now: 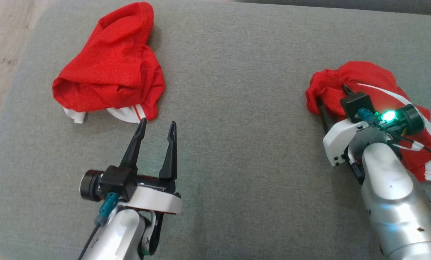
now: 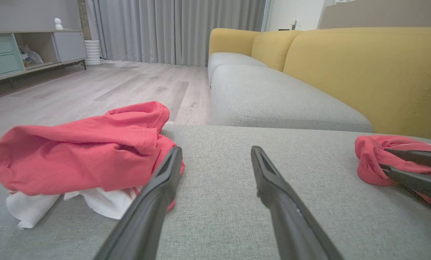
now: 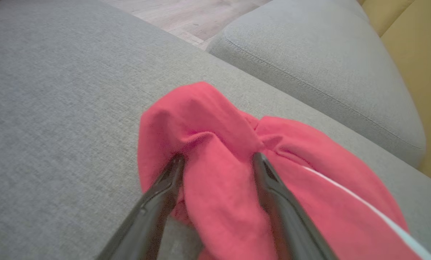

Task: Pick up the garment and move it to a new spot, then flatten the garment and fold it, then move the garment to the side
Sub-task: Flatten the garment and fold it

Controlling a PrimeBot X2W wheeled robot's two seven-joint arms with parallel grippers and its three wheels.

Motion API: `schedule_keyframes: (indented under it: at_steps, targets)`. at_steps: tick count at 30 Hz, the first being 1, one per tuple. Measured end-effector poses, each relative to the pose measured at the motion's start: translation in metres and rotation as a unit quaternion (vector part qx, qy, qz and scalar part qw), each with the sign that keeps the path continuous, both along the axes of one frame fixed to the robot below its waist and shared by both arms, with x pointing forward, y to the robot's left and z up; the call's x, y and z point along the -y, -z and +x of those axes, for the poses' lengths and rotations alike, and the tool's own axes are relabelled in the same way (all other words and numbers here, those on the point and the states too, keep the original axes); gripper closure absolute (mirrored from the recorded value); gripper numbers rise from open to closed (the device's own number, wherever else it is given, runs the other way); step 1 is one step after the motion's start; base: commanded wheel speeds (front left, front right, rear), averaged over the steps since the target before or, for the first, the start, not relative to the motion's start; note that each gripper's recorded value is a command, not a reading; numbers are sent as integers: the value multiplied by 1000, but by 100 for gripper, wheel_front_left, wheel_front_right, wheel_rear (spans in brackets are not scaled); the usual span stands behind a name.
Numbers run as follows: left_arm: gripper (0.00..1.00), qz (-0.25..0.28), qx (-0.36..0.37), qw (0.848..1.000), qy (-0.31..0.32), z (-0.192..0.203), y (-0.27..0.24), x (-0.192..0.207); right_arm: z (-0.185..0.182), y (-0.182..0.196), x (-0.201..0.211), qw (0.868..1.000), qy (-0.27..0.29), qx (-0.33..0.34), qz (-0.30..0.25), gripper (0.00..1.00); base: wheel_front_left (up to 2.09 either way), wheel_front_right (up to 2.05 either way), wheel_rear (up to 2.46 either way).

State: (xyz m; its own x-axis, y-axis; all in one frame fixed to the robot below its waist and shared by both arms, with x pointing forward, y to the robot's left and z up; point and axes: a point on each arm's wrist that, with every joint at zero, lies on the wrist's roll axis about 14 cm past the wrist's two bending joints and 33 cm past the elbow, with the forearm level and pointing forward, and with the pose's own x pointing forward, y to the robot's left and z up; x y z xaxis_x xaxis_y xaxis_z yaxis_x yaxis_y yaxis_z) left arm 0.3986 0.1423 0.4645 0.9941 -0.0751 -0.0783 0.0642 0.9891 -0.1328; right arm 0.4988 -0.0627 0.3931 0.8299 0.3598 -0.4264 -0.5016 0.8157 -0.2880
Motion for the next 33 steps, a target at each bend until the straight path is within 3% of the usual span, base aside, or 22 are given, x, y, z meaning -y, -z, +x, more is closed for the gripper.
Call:
schedule_keyframes:
  at_steps: [1, 8, 11, 17, 21, 23, 25, 30, 33]
  targets:
    - [0, -1, 0, 1000, 2, 1, 1, 1, 2, -1, 2, 1000, 4, 4, 4, 100, 0, 0, 0]
    - [0, -3, 6, 1000, 9, 5, -3, 5, 10, -29, 22, 995, 46, 64, 68, 100, 0, 0, 0]
    - [0, -2, 14, 1000, 15, 5, -9, 9, 27, -69, 24, 985, 62, 115, 111, 100, 0, 0, 0]
    - [0, -7, 31, 999, 23, 3, -21, 14, 57, -207, 36, 938, 73, 294, 167, 100, 0, 0, 0]
    - [0, -9, 35, 999, 22, 0, -24, 15, 47, -253, 31, 916, 53, 360, 171, 100, 0, 0, 0]
    - [0, -10, 34, 999, 21, -1, -23, 14, 43, -251, 27, 916, 44, 360, 169, 100, 0, 0, 0]
    - [0, -11, 30, 999, 21, -4, -20, 15, 33, -229, 16, 928, 25, 338, 155, 100, 0, 0, 0]
    - [0, -14, 26, 999, 25, -6, -18, 19, -22, -108, -15, 973, -19, 181, 143, 100, 0, 0, 0]
    - [0, -13, 28, 999, 33, -4, -19, 23, -66, -60, -41, 982, -62, 103, 146, 100, 0, 0, 0]
